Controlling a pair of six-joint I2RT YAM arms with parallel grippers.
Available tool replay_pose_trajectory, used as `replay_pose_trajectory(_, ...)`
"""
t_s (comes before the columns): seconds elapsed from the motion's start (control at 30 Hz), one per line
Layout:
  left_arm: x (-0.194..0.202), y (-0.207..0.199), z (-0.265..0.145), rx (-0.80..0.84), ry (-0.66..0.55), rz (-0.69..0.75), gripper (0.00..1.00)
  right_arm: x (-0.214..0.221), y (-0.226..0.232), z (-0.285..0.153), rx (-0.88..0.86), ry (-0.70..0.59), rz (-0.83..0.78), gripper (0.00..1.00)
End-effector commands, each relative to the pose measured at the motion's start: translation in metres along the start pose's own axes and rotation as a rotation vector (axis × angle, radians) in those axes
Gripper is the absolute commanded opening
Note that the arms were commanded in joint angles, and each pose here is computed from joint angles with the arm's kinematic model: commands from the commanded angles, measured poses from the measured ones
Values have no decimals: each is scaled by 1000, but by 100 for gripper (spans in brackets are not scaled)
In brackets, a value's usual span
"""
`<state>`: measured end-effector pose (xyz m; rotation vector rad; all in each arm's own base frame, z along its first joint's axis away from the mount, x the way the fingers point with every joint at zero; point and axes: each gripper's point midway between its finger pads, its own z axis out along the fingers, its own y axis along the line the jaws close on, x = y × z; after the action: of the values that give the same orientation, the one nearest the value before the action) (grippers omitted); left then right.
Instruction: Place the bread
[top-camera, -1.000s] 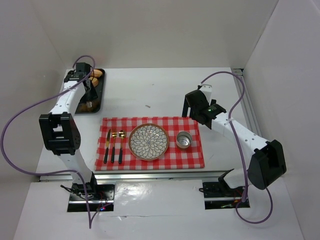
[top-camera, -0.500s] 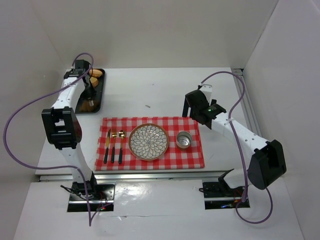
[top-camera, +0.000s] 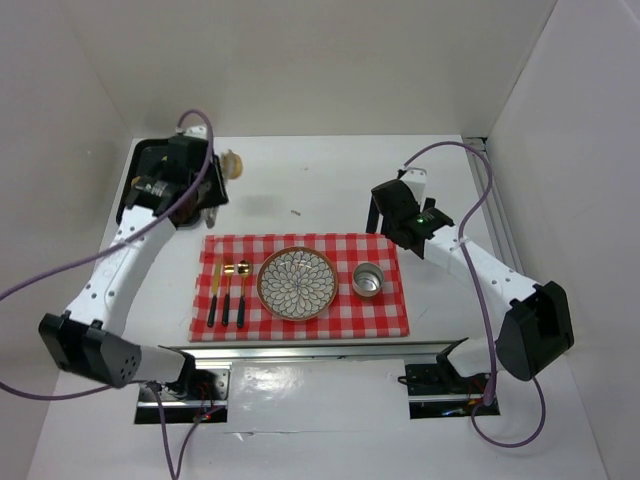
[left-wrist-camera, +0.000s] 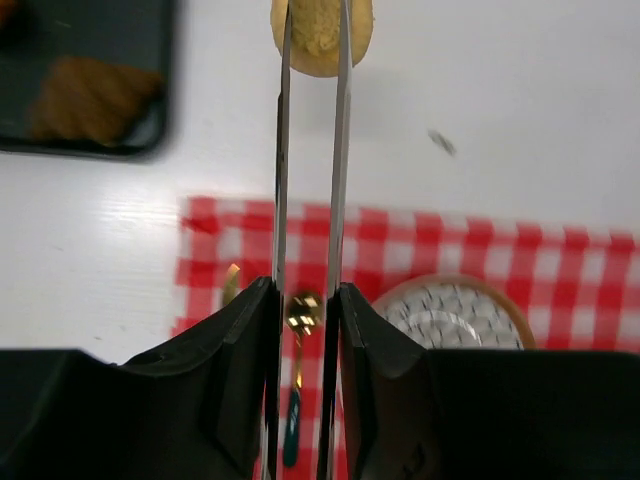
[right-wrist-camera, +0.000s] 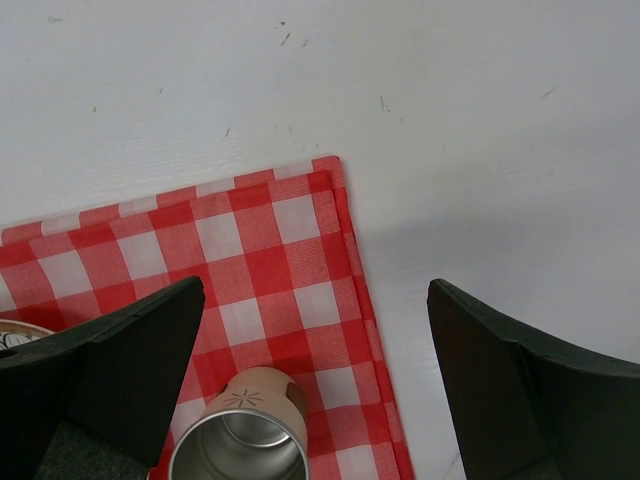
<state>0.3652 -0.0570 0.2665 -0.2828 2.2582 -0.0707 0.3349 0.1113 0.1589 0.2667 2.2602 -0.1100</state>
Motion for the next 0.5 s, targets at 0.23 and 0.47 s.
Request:
replay_pose_trajectory(0.23,124,-78,-69,289,162,390,39,-34,-11,-29,10,-109,60,100)
replay_pose_trajectory(0.47,158,-102,-97,397,229,460,39,-42,-15,-34,26,-127,66,100)
